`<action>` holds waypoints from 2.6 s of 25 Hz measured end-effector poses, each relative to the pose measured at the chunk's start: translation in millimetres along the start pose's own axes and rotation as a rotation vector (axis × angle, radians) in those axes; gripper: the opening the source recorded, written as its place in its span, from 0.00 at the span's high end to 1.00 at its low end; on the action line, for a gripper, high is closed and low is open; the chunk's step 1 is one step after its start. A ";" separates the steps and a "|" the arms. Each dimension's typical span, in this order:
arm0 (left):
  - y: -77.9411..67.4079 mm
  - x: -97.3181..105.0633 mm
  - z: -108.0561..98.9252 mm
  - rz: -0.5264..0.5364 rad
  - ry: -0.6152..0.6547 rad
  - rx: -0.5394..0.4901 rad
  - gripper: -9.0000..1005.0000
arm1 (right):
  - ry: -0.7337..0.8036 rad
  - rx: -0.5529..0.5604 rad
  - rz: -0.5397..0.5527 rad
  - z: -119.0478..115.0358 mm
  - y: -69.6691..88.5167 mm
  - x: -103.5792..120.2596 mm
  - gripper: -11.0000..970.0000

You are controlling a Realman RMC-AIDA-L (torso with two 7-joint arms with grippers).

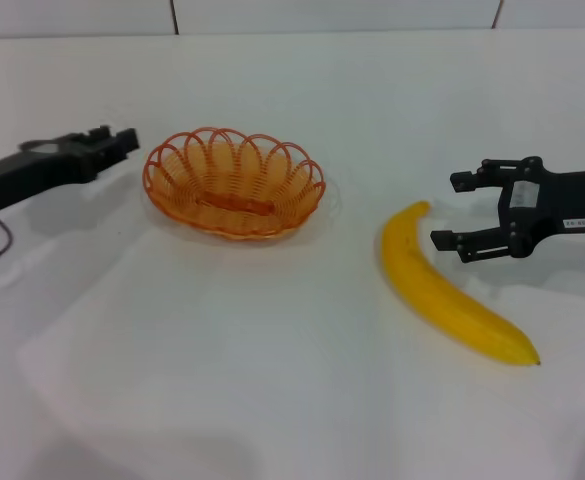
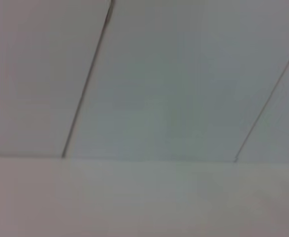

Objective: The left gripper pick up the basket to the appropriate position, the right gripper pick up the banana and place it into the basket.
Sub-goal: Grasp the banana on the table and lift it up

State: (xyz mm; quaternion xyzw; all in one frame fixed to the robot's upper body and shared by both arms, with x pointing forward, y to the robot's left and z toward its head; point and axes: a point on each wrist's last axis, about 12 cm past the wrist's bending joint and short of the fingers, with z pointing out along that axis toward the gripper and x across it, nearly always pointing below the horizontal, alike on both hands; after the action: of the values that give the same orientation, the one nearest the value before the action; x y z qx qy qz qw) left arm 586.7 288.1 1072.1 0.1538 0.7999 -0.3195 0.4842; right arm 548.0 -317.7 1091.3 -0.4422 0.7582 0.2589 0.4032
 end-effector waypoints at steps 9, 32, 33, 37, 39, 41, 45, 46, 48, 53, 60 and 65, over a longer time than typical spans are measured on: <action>-1.3 -0.1 -34.4 0.194 -0.036 0.046 0.54 | -0.007 -0.001 0.010 3.3 2.0 0.0 0.08; -11.3 50.3 -61.4 0.425 -0.055 0.107 0.54 | 0.249 -0.014 0.065 12.9 41.4 -39.9 0.08; -11.2 51.3 -60.6 0.420 -0.053 0.105 0.54 | 0.265 -0.008 0.075 12.8 41.8 -40.3 0.08; -11.8 51.5 -57.8 0.416 -0.052 0.109 0.54 | 0.320 0.006 0.109 13.2 40.9 -38.0 0.09; -11.9 51.0 -56.9 0.416 -0.052 0.110 0.54 | 0.337 0.003 0.114 14.3 40.7 -36.5 0.09; -11.7 50.9 -56.7 0.416 -0.051 0.109 0.54 | 0.338 0.002 0.115 14.8 40.5 -36.4 0.09; -10.7 51.4 -56.4 0.416 -0.047 0.100 0.54 | 0.353 -0.028 0.135 23.2 37.7 -33.0 0.09; -10.8 51.4 -56.2 0.416 -0.046 0.101 0.54 | 0.353 -0.028 0.135 23.2 37.7 -33.0 0.09; -11.1 50.5 -55.2 0.418 -0.047 0.104 0.54 | 0.359 -0.043 0.141 27.0 37.1 -32.0 0.09; -12.0 51.3 -53.0 0.412 -0.045 0.110 0.54 | 0.376 -0.041 0.139 28.6 35.1 -30.0 0.09; -12.3 51.3 -52.1 0.413 -0.044 0.112 0.54 | 0.389 -0.050 0.154 33.4 31.8 -28.6 0.09; -12.3 51.5 -52.0 0.415 -0.043 0.113 0.54 | 0.397 -0.040 0.160 34.3 29.9 -27.1 0.09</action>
State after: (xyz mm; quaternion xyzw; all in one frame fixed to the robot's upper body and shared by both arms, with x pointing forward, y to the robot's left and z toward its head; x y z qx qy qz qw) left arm 519.8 309.9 1048.6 0.3351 0.7215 -0.2604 0.5471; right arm 542.5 -265.3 1096.6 -0.4310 0.8500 0.2128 0.2155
